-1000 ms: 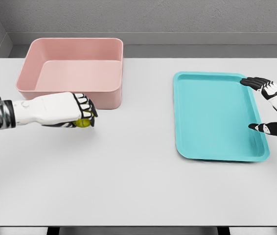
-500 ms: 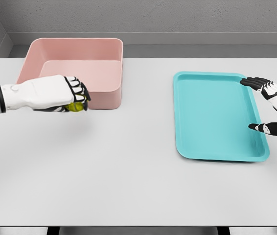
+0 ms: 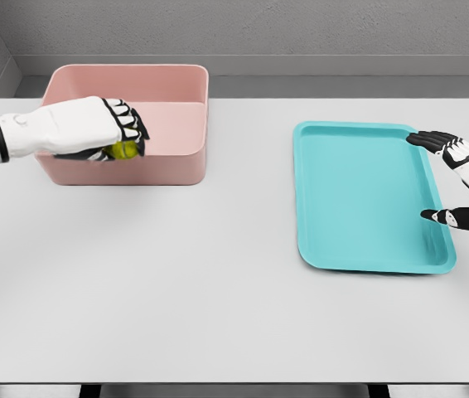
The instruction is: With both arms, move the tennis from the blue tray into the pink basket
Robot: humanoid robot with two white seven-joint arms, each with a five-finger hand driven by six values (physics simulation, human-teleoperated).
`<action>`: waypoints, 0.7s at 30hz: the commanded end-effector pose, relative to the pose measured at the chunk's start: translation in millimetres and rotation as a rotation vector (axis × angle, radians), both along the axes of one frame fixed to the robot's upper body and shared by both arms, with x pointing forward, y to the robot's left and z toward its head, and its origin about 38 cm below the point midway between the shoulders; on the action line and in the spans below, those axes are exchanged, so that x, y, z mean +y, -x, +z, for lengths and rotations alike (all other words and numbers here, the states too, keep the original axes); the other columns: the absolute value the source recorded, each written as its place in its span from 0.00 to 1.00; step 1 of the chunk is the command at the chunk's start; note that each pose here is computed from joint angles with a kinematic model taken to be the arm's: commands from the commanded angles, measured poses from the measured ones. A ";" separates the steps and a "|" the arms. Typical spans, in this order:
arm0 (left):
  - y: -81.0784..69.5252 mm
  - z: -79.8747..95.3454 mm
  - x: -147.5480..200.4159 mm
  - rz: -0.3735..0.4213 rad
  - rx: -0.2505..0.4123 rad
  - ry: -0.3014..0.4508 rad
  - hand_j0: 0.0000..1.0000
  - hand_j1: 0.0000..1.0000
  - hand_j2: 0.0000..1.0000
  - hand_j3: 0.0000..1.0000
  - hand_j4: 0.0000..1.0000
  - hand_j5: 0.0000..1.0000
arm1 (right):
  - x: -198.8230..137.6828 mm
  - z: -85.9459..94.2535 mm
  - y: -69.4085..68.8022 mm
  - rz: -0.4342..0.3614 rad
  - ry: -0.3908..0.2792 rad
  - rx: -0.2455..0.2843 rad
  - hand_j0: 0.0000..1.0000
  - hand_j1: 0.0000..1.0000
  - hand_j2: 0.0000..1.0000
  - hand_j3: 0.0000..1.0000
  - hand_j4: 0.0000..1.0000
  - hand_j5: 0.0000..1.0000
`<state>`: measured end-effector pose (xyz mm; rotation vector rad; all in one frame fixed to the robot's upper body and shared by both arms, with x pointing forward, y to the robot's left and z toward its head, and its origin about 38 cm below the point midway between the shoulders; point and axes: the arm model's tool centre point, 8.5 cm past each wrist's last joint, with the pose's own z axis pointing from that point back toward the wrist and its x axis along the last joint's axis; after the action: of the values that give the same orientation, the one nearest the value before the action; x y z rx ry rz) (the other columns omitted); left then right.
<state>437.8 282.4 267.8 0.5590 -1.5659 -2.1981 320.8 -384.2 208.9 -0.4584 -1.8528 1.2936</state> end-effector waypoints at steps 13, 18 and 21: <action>-42.2 -2.6 -1.5 0.086 0.034 0.040 0.46 0.46 0.46 0.46 0.46 0.46 | -0.3 0.7 0.0 0.000 -0.008 0.000 1.00 1.00 1.00 1.00 1.00 1.00; -58.9 -3.4 -0.2 0.126 0.050 0.051 0.47 0.47 0.47 0.47 0.47 0.47 | -0.3 0.7 0.0 0.000 -0.008 0.000 1.00 1.00 1.00 1.00 1.00 1.00; -65.8 -1.8 3.6 0.148 0.052 0.056 0.47 0.47 0.47 0.47 0.47 0.47 | -0.3 0.7 0.0 0.000 -0.008 0.000 1.00 1.00 1.00 1.00 1.00 1.00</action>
<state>500.0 284.4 272.4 0.5917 -1.5142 -2.0596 320.8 -384.2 208.9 -0.4584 -1.8533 1.2932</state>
